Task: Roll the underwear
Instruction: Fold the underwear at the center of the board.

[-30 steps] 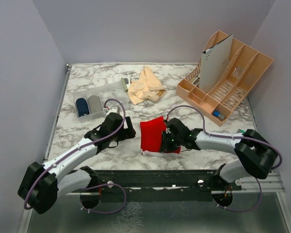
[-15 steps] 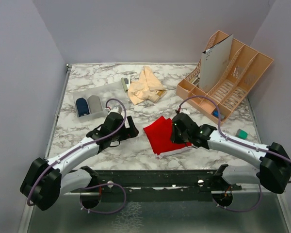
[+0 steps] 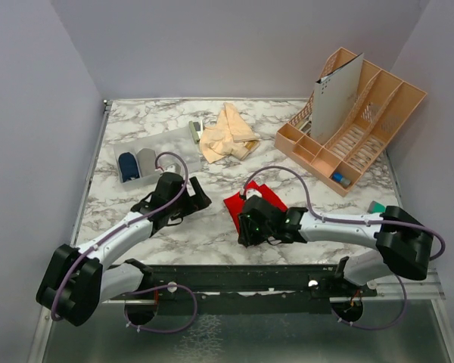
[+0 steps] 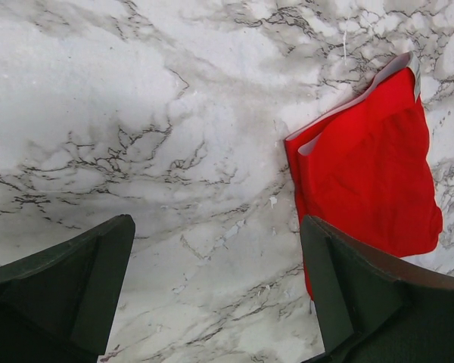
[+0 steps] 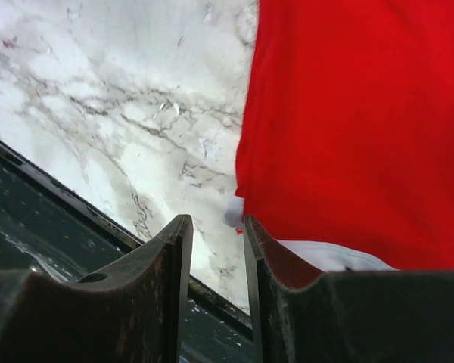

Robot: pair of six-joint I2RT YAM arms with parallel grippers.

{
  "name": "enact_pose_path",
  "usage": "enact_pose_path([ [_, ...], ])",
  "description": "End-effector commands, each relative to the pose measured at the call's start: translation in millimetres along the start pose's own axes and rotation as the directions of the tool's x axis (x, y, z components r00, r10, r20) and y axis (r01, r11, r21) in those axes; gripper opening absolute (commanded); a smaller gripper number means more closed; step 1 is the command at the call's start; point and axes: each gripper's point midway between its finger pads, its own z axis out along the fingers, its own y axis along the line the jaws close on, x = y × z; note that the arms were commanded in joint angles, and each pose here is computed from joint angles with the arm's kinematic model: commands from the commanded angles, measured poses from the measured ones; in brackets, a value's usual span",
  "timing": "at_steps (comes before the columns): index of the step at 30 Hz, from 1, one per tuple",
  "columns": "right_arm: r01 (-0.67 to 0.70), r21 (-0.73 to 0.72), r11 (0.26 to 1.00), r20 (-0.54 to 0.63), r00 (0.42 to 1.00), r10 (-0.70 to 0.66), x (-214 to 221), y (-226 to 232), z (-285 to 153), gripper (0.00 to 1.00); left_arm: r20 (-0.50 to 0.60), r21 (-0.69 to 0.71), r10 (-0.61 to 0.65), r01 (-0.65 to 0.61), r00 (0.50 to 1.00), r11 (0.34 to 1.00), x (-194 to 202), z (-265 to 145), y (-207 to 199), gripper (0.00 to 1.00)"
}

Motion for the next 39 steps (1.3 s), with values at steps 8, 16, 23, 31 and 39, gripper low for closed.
enact_pose_path([
  [8, 0.135, 0.205, 0.969, -0.007, 0.991, -0.137, 1, 4, 4, 0.43, -0.011, 0.011, -0.033, 0.034, 0.999, 0.999, 2, -3, 10, 0.99],
  [16, 0.165, 0.362, 0.918, -0.084, 0.986, -0.144, 14, -17, 7, 0.43, -0.011, 0.008, -0.040, 0.040, 0.999, 0.999, 2, -2, 14, 0.99],
  [23, 0.185, 0.361, 0.914, -0.125, 0.981, -0.149, 26, -13, 16, 0.43, -0.021, -0.004, -0.044, 0.044, 0.999, 0.999, 5, 0, 19, 0.99],
  [31, 0.233, 0.426, 0.874, -0.154, 0.971, -0.184, 32, -17, 19, 0.29, -0.028, 0.001, -0.046, 0.046, 0.999, 0.999, 6, 2, 19, 0.99],
  [39, 0.247, 0.413, 0.877, -0.151, 0.968, -0.202, 38, -15, 23, 0.04, -0.043, 0.057, -0.069, 0.072, 0.997, 0.996, 8, 5, 9, 0.98],
])
